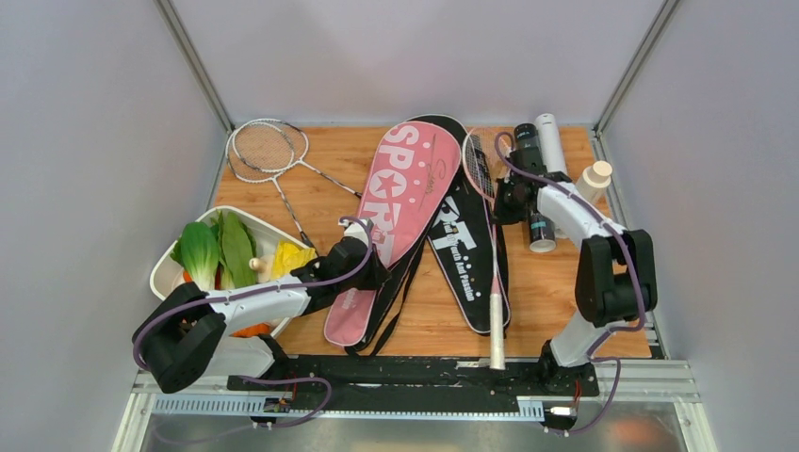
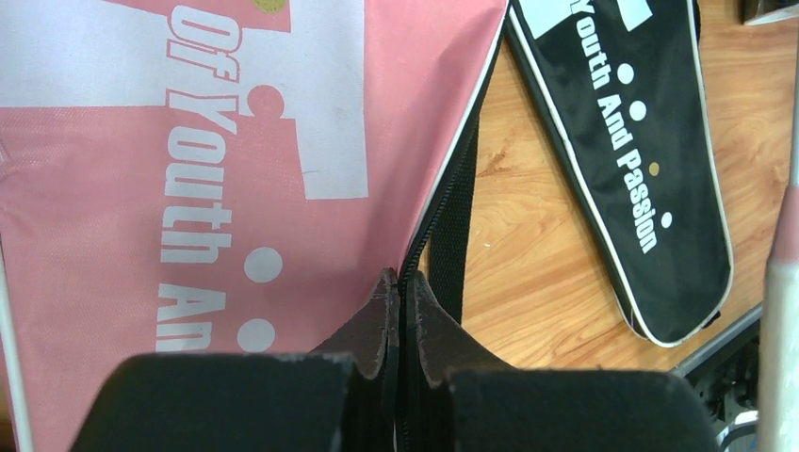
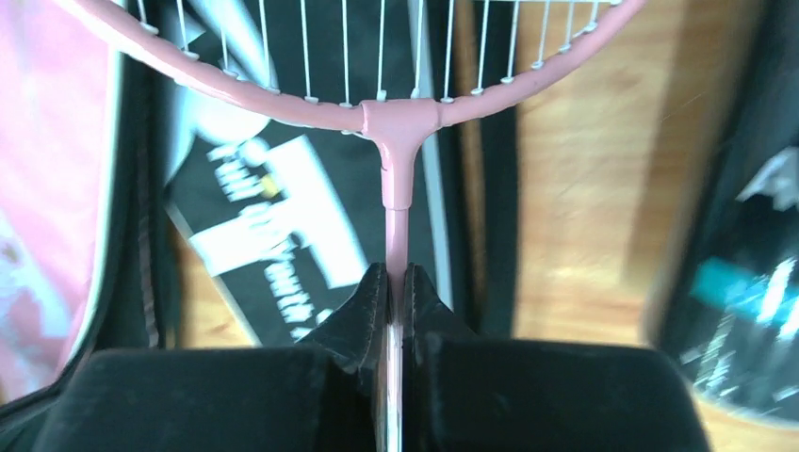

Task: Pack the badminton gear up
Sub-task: Pick up the racket from the center of the board, then place the racket at the center of the board.

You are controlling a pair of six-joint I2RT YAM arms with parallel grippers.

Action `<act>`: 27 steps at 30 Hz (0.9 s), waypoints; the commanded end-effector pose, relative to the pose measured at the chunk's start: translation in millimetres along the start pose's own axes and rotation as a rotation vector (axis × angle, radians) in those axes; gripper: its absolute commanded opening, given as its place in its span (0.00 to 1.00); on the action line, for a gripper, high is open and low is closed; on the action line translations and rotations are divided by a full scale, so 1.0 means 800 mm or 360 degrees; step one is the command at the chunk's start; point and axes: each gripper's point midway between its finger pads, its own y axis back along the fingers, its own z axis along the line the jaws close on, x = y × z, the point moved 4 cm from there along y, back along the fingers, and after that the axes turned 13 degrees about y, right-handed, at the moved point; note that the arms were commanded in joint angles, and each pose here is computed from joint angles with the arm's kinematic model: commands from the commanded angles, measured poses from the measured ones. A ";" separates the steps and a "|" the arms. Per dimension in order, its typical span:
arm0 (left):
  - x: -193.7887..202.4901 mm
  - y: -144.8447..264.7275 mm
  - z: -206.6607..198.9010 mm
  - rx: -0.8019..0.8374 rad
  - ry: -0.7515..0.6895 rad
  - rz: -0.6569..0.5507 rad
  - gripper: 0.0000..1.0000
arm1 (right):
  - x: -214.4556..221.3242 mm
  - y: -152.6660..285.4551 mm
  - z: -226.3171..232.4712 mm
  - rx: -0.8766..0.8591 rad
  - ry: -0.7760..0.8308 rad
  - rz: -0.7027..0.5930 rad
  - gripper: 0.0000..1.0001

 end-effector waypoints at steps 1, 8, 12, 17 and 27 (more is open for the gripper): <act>0.003 -0.002 -0.010 0.0071 0.0034 0.0018 0.00 | -0.001 0.021 0.069 -0.0123 -0.0157 -0.0156 0.00; 0.009 -0.008 -0.008 0.0076 0.0051 0.0041 0.00 | 0.001 -0.012 0.128 -0.0093 -0.0202 -0.0218 0.09; 0.009 -0.012 -0.006 0.0063 0.0056 0.0036 0.00 | 0.004 -0.026 0.145 -0.0146 -0.0163 -0.0170 0.27; 0.011 -0.016 -0.007 0.0073 0.0067 0.0053 0.00 | 0.033 0.010 0.145 -0.0304 0.0024 -0.0170 0.64; 0.010 -0.019 -0.013 0.0094 0.0065 0.0065 0.00 | 0.173 0.096 0.169 -0.1016 -0.0014 -0.0263 0.66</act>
